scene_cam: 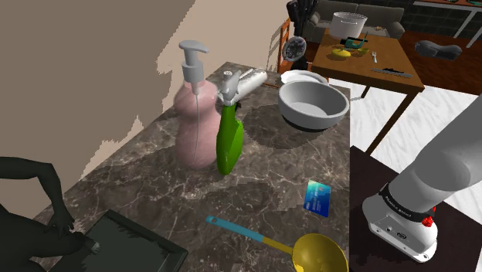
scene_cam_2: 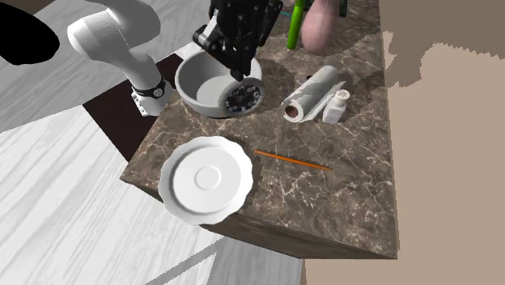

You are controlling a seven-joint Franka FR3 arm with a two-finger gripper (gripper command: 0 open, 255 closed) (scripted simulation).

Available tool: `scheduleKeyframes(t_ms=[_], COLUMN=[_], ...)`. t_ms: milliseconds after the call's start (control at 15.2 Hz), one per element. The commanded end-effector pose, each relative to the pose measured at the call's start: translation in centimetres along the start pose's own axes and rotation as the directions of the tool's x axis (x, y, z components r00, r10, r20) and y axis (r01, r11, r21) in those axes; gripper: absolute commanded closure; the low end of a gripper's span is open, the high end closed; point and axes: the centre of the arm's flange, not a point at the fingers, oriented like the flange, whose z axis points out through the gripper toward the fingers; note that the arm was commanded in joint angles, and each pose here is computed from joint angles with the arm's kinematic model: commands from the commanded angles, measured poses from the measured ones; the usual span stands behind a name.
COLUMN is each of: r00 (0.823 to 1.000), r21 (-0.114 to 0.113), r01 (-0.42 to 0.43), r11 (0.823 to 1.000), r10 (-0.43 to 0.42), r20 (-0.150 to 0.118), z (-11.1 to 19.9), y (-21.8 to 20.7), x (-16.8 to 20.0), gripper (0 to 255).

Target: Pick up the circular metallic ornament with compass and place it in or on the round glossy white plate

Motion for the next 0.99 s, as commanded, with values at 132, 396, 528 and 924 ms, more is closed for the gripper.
scheduleKeyframes(t_ms=[132, 396, 528, 924], r00=[1.000, 1.000, 1.000, 1.000], r21=[0.000, 0.000, 0.000, 0.000], r01=[0.002, 0.002, 0.002, 0.002], r11=[1.000, 1.000, 1.000, 1.000], r10=[-0.002, -0.002, -0.002, -0.002], r20=[0.000, 0.000, 0.000, 0.000], z=[-0.9, -1.6, -1.3, 1.9], y=[5.3, 10.5, 12.3, 12.3], x=[-0.1, -0.1, -0.1, 0.2], gripper=[255, 255, 255, 255])
